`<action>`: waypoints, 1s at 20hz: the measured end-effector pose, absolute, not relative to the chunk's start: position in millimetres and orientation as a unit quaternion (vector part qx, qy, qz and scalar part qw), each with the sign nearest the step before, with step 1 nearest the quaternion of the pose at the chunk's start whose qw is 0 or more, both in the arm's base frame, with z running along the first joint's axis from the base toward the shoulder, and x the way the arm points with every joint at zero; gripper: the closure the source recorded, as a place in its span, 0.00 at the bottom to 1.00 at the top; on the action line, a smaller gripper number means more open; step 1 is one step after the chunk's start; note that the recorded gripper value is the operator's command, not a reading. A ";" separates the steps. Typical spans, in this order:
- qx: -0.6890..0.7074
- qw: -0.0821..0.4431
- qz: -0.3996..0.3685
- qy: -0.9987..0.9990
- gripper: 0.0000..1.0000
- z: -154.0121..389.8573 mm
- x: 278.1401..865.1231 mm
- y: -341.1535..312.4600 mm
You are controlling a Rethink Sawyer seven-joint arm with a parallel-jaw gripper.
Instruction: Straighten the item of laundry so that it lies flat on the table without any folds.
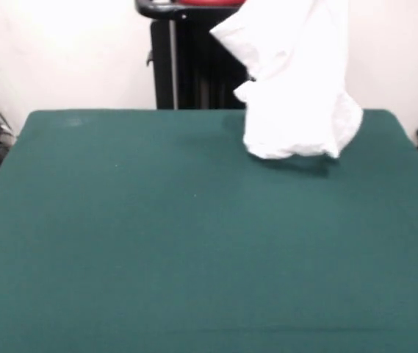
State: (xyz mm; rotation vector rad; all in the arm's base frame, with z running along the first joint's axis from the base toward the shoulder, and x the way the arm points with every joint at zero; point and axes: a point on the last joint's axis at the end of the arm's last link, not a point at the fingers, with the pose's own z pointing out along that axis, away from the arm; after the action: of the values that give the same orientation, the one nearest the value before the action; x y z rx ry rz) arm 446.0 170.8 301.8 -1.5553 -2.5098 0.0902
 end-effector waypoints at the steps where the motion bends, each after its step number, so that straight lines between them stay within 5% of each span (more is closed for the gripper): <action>1: -0.523 0.100 0.024 -0.846 1.00 303.0 446.7 179.3; 10: -0.544 0.142 -0.008 -0.827 1.00 303.7 461.8 195.2; 20: -0.584 0.248 -0.002 -0.773 1.00 254.9 498.6 151.4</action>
State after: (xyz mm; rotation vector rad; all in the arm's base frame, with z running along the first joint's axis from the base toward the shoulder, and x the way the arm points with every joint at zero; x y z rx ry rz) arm 498.6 151.4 254.9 -1.5909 -2.1069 -0.0051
